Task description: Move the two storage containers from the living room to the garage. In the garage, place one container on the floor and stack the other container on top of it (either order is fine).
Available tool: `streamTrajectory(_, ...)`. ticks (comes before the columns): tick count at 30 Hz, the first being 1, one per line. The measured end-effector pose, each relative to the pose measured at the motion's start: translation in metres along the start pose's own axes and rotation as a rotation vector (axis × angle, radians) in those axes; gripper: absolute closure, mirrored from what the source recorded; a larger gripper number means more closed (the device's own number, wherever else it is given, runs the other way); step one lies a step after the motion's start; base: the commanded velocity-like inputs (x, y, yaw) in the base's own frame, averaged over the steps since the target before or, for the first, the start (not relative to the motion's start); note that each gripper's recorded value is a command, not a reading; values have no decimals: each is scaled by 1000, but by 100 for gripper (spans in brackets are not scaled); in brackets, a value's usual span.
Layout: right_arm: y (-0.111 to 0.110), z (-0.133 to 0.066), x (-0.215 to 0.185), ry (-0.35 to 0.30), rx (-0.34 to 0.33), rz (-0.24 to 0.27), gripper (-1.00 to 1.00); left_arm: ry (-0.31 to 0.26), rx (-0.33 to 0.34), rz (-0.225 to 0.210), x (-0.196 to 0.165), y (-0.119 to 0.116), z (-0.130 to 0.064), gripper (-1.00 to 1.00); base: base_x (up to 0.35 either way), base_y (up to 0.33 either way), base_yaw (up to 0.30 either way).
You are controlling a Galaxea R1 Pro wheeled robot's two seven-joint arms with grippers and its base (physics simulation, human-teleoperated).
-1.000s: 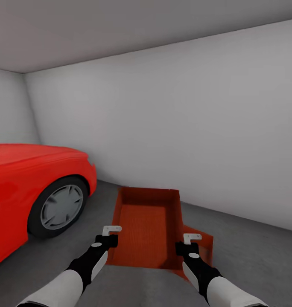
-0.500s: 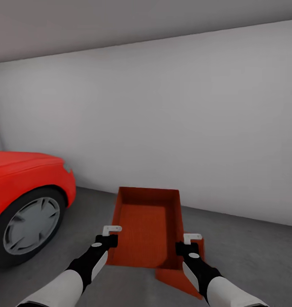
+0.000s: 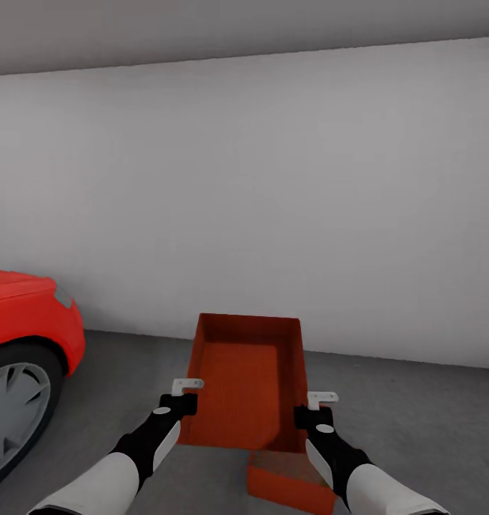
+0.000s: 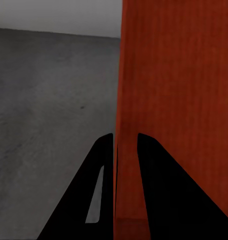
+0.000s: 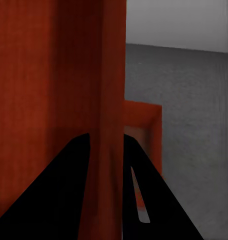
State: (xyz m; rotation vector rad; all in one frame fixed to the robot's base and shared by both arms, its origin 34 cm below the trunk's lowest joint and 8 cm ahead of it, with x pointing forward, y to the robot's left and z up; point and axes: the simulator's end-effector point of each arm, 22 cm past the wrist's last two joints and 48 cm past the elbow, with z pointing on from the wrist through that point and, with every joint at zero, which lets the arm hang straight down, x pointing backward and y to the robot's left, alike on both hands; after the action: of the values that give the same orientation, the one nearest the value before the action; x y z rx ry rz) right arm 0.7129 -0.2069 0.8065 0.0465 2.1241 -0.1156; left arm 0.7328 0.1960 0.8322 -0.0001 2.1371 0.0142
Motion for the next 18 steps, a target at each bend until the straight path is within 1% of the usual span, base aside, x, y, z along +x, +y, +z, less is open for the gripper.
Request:
streamTrajectory(8,0,0,0,0,0,0,100,0,0,0,0,0,0,100,323,118,-285)
streamTrajectory(11,0,0,0,0,0,0,100,0,0,0,0,0,0,100,272,18,-285)
streamTrajectory(13,0,0,0,0,0,1,100,1,0,0,0,0,0,100,175,4,-285)
streamTrajectory(18,0,1,0,1,0,1,100,1,0,1,0,0,0,100,27,0,-285)
